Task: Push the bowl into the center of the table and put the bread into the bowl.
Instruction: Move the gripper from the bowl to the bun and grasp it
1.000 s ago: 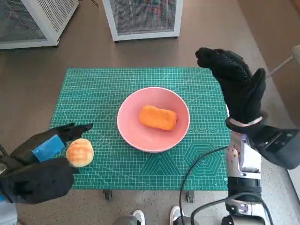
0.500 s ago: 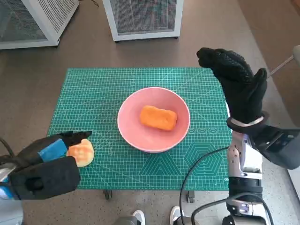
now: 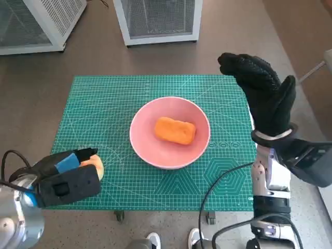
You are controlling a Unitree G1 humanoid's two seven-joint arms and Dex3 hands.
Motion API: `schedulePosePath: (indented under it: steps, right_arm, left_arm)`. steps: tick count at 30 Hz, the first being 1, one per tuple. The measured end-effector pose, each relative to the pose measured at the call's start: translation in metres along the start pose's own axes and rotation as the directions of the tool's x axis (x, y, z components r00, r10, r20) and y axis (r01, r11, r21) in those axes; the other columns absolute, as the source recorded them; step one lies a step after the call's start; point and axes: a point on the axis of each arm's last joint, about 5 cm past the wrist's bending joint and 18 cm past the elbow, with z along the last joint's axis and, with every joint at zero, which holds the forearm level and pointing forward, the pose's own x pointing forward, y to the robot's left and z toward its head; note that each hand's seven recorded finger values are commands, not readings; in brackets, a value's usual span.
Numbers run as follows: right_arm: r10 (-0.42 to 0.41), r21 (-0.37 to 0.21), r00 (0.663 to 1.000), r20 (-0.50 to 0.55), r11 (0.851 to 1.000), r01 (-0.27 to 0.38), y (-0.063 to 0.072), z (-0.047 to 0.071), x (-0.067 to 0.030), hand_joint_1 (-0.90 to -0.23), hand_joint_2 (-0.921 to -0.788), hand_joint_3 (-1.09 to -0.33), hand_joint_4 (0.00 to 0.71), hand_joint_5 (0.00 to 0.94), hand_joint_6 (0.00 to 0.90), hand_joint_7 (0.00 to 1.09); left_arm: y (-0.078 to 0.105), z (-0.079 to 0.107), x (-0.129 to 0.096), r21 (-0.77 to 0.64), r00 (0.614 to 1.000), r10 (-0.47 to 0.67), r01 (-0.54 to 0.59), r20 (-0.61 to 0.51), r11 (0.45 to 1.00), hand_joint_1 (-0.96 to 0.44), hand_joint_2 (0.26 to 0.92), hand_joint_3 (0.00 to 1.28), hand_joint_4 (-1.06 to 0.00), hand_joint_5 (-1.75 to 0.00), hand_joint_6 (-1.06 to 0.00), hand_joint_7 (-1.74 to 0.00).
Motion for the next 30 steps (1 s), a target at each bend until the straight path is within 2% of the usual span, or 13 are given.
schedulePosePath:
  steps: [7,21,22,23,24,25,26,30]
  right_arm:
    - [-0.002,0.006,1.0,0.003,1.0,0.002,0.0,0.0,-0.0001,-0.641,-0.921,-0.759,0.193,0.001,0.026,0.41]
    - [0.003,0.008,1.0,0.004,1.0,-0.003,0.0,0.0,-0.0001,-0.642,-0.921,-0.759,0.192,0.001,0.028,0.41]
    - [0.003,0.008,1.0,0.004,1.0,-0.003,0.0,0.0,-0.0001,-0.642,-0.921,-0.759,0.192,0.001,0.028,0.41]
    - [0.004,0.008,1.0,0.004,1.0,-0.004,0.0,0.0,-0.0001,-0.642,-0.921,-0.759,0.192,0.001,0.028,0.41]
    - [0.004,0.008,1.0,0.004,1.0,-0.004,0.0,0.0,-0.0001,-0.642,-0.921,-0.759,0.192,0.001,0.028,0.41]
    - [0.004,0.008,1.0,0.004,1.0,-0.004,0.0,0.0,-0.0001,-0.643,-0.921,-0.759,0.192,0.001,0.028,0.41]
    - [0.004,0.008,1.0,0.004,1.0,-0.004,0.0,0.0,-0.0001,-0.643,-0.921,-0.759,0.192,0.0,0.028,0.41]
    - [0.005,0.008,1.0,0.004,1.0,-0.005,0.0,0.0,-0.0001,-0.642,-0.921,-0.759,0.192,0.0,0.029,0.41]
  left_arm:
    - [-0.007,-0.001,0.013,-0.006,0.998,0.021,-0.022,-0.051,1.0,-0.12,0.755,0.01,-0.36,-0.03,-0.46,-0.03]
    - [-0.02,-0.001,0.029,0.007,0.991,0.106,-0.106,-0.079,0.994,0.0,0.806,0.01,-0.62,-0.06,-0.67,-0.05]
    - [-0.021,-0.002,0.03,0.007,0.991,0.109,-0.108,-0.078,0.994,0.02,0.813,0.01,-0.67,-0.17,-0.71,-0.05]
    - [-0.022,-0.002,0.031,0.008,0.991,0.111,-0.111,-0.076,0.994,0.03,0.819,0.01,-0.66,-0.31,-0.73,-0.04]
    - [-0.022,-0.002,0.032,0.009,0.991,0.113,-0.112,-0.076,0.994,0.09,0.836,0.03,-0.66,-0.49,-0.75,-0.04]
    - [-0.022,-0.002,0.033,0.01,0.991,0.114,-0.113,-0.075,0.993,0.19,0.866,0.05,-0.66,-0.76,-0.77,-0.04]
    - [-0.022,-0.002,0.034,0.012,0.99,0.116,-0.115,-0.075,0.993,0.26,0.883,0.05,-0.68,-0.93,-0.8,-0.04]
    - [-0.022,-0.002,0.036,0.02,0.99,0.127,-0.126,-0.068,0.992,0.34,0.906,0.06,-0.7,-1.14,-0.87,-0.07]
